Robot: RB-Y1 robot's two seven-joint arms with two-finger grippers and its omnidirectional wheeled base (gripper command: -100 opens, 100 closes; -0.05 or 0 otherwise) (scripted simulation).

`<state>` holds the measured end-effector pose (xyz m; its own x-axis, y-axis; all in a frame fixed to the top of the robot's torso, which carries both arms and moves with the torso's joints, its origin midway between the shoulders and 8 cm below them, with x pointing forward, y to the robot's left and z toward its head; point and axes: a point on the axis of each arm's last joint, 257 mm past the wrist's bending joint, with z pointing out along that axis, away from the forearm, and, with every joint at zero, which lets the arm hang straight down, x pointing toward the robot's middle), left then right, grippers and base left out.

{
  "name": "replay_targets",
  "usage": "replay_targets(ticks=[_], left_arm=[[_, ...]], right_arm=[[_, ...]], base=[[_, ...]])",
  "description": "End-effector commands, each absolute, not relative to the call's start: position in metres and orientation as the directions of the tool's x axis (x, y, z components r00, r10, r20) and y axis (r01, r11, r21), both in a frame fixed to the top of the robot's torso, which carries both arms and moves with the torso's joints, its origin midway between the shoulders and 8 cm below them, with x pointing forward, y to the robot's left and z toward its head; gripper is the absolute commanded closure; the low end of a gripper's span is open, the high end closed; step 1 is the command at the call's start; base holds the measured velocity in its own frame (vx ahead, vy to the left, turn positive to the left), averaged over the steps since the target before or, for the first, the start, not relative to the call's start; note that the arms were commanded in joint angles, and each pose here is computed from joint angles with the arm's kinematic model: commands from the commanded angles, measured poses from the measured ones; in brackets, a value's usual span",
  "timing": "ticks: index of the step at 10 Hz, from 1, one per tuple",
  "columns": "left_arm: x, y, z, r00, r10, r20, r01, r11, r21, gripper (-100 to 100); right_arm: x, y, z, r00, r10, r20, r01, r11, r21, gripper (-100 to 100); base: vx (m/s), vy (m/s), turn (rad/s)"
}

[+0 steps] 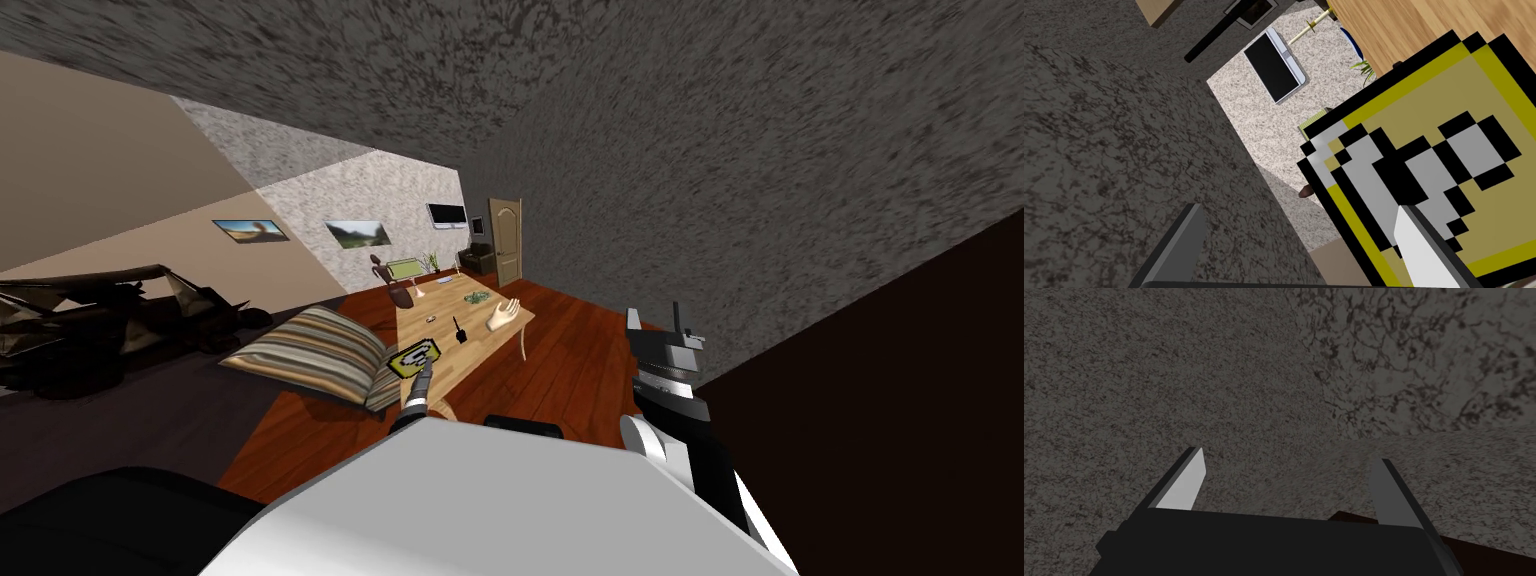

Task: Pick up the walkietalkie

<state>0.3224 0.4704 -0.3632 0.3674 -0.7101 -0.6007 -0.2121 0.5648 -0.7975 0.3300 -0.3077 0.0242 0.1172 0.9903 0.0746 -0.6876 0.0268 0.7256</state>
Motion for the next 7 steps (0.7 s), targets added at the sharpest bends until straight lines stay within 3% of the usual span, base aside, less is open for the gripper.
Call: replay_targets(ticks=[1,7], left_arm=[[0.315,0.477,-0.374,0.361,-0.693,-0.625,-0.247,0.575,-0.78,-100],[0.302,0.5,-0.396,0.348,-0.616,-0.707,-0.341,0.619,-0.707,-100]], right_arm=[[0.33,-0.308,0.024,0.117,0.99,0.075,-0.688,0.027,0.726,0],[0.33,-0.308,0.024,0.117,0.99,0.075,-0.688,0.027,0.726,0]], base=[[0.007,0.03,-0.149],[0.013,0.034,-0.188]])
